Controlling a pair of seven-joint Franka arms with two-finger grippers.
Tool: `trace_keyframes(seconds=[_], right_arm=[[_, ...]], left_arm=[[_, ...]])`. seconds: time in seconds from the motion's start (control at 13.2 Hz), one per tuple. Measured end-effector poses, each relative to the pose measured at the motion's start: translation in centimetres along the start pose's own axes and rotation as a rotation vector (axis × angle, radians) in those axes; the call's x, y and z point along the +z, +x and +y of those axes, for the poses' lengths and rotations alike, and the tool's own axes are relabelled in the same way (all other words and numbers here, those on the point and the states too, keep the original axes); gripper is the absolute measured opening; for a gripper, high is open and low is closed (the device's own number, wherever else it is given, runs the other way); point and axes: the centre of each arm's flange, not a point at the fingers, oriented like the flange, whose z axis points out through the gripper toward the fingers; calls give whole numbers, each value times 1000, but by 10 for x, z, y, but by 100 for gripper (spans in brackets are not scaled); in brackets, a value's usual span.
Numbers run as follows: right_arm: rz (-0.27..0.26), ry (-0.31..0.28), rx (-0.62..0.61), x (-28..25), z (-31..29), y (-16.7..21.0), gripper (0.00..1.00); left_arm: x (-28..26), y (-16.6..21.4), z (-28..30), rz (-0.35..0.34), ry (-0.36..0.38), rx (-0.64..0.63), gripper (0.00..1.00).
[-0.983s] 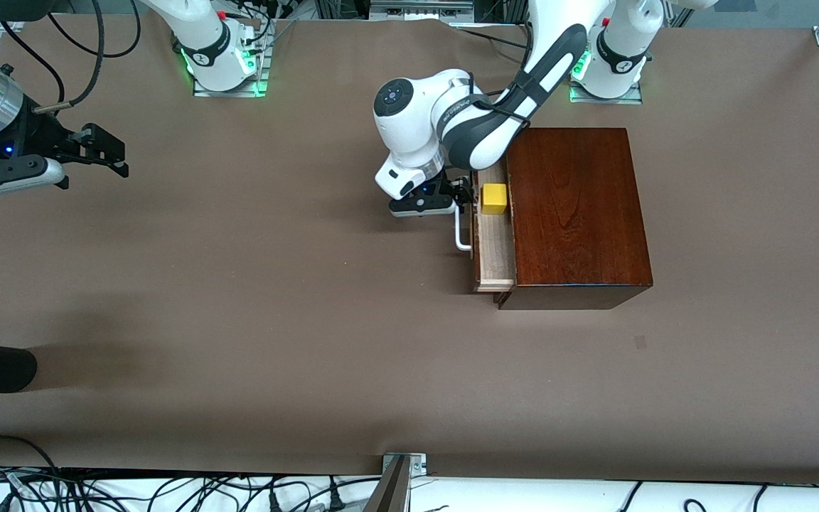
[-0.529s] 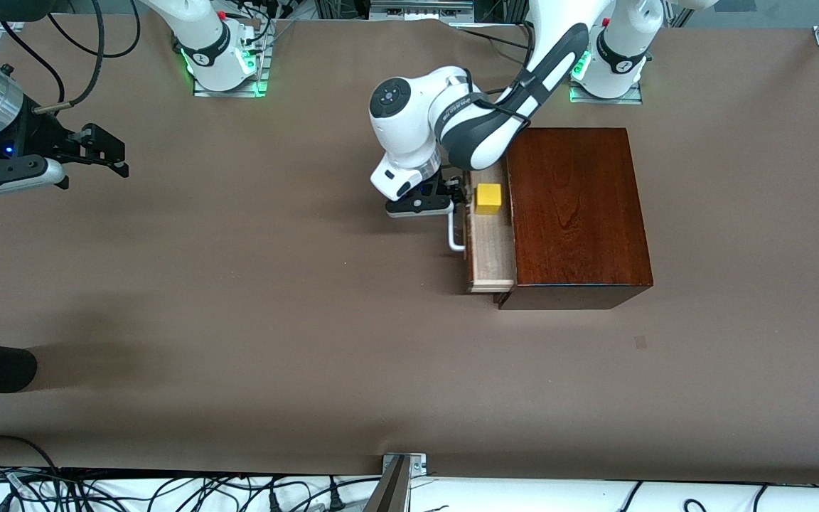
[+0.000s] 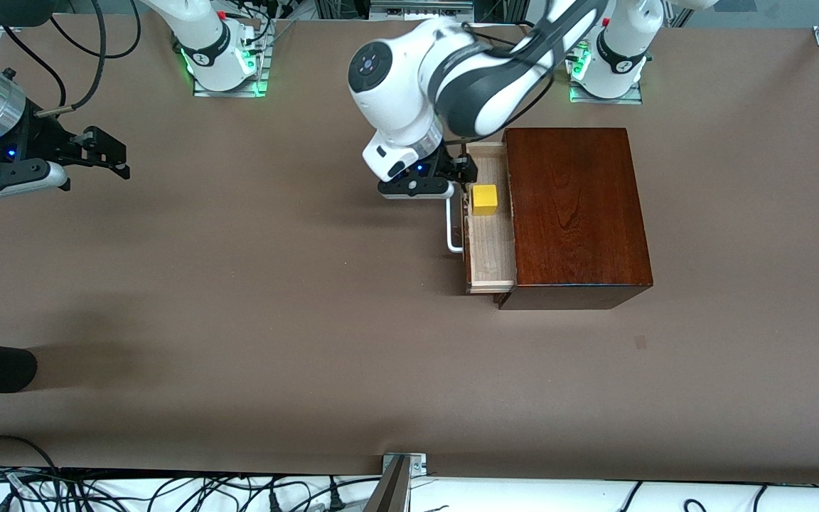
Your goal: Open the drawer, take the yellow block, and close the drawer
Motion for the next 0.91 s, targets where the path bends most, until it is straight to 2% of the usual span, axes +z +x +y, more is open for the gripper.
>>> trace_keyframes(seconds=[0.23,0.45,0.61,0.76,0.91], right_arm=[[0,0,1,0,0,0,100],[0,0,-2,0,-1,0,100],[4,3,-7,1,-4,2,100],[-10,10,-17,11,-11,7,100],[-39,24,-46,28,-29,16,100]], left_arm=[[-51,38,-129,-12,-95,6,100],[-63,57,-256,-42,-151,25,100],[-64,60,-312,-41,-182,52,100],[-61,55,-354,-39,-261,27,100],[-48,43,-396,16,-289,-49,100]])
